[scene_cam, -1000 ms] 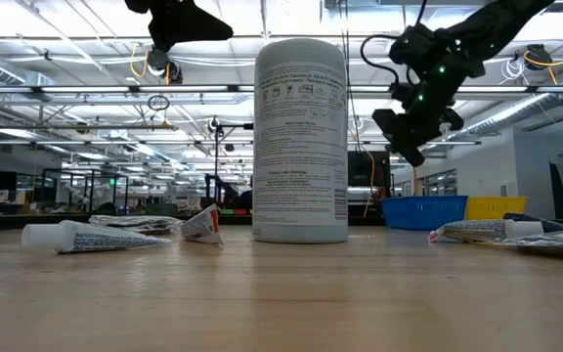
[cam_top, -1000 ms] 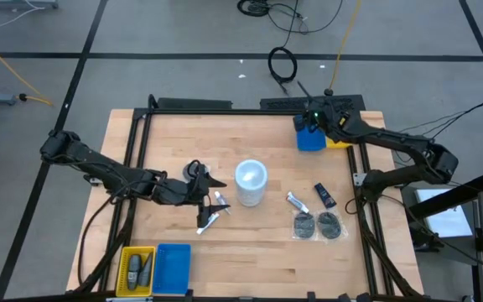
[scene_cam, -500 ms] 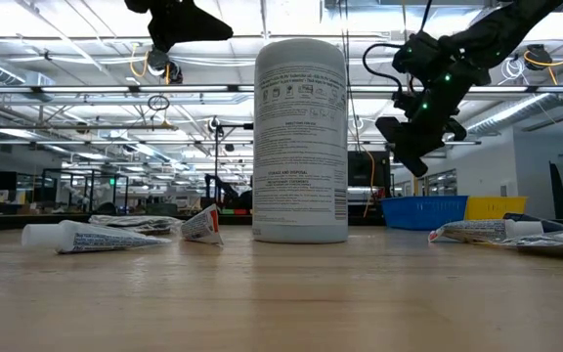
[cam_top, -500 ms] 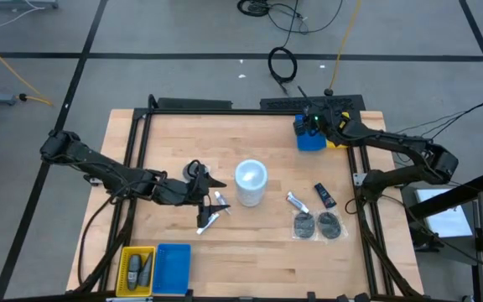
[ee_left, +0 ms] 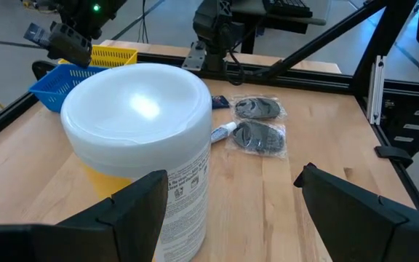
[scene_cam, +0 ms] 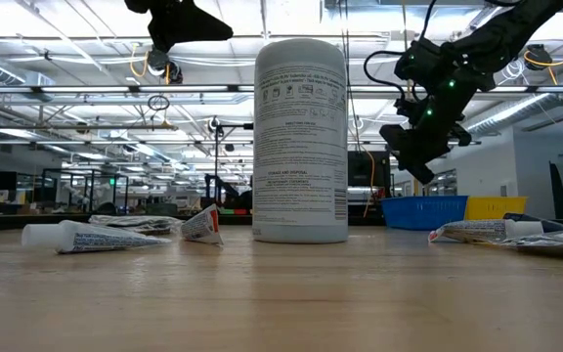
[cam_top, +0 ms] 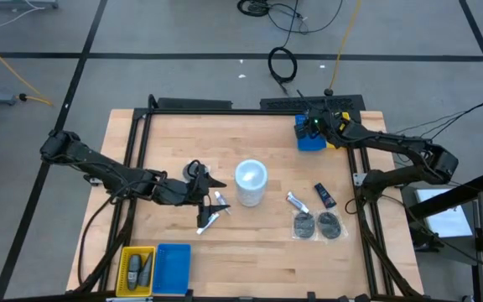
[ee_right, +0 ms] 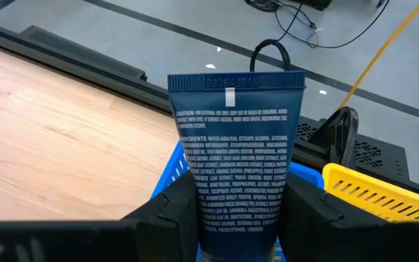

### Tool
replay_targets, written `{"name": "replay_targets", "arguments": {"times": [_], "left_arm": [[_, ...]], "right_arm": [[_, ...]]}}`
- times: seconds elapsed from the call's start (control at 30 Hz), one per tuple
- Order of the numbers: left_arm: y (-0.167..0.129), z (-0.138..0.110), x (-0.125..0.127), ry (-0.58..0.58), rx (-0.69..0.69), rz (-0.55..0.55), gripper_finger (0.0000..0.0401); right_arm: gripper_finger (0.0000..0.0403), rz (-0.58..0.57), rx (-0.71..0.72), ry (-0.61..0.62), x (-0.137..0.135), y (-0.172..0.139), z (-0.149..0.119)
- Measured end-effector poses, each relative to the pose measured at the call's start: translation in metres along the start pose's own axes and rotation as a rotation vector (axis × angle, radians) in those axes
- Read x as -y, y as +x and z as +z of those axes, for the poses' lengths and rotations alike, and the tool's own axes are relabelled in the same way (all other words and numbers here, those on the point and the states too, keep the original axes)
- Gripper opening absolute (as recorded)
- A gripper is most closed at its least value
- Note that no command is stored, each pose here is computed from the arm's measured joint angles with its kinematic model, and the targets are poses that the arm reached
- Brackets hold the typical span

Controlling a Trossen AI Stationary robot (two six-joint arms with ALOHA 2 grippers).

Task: Pick & Place Travel size toiletries
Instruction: Put the left blue shave cream into the top blue bin, then put the blue shave cream into the top blue bin

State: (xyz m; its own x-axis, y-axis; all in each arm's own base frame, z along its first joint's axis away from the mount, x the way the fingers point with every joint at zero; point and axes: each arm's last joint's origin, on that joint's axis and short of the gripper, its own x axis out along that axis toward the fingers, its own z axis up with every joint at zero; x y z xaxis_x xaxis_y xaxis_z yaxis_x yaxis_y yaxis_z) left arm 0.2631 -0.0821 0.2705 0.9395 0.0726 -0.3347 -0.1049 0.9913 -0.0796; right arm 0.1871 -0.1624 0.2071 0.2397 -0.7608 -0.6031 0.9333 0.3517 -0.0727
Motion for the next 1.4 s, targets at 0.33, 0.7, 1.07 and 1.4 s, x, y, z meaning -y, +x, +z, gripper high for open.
{"name": "replay_targets", "arguments": {"times": [0.33, 0.7, 1.07, 1.4], "left_arm": [[0.0001, -0.0001, 0.0, 0.001, 0.0, 0.0, 0.031], [0.0001, -0.0001, 0.0, 0.001, 0.0, 0.0, 0.031], [0.0001, -0.0001, 0.0, 0.0, 0.0, 0.0, 0.031], [0.0001, -0.0001, 0.0, 0.0, 0.0, 0.0, 0.031]], "right_arm": [[0.0185, 0.0, 0.0, 0.0, 0.0, 0.0, 0.0], [0.021, -0.001, -0.002, -0.001, 0.0001, 0.0, -0.0002], [0.0219, -0.001, -0.002, -0.004, 0.0001, 0.0, -0.0002], [0.0227, 0.004, -0.012, -0.009, -0.0004, -0.0003, -0.0012]]}}
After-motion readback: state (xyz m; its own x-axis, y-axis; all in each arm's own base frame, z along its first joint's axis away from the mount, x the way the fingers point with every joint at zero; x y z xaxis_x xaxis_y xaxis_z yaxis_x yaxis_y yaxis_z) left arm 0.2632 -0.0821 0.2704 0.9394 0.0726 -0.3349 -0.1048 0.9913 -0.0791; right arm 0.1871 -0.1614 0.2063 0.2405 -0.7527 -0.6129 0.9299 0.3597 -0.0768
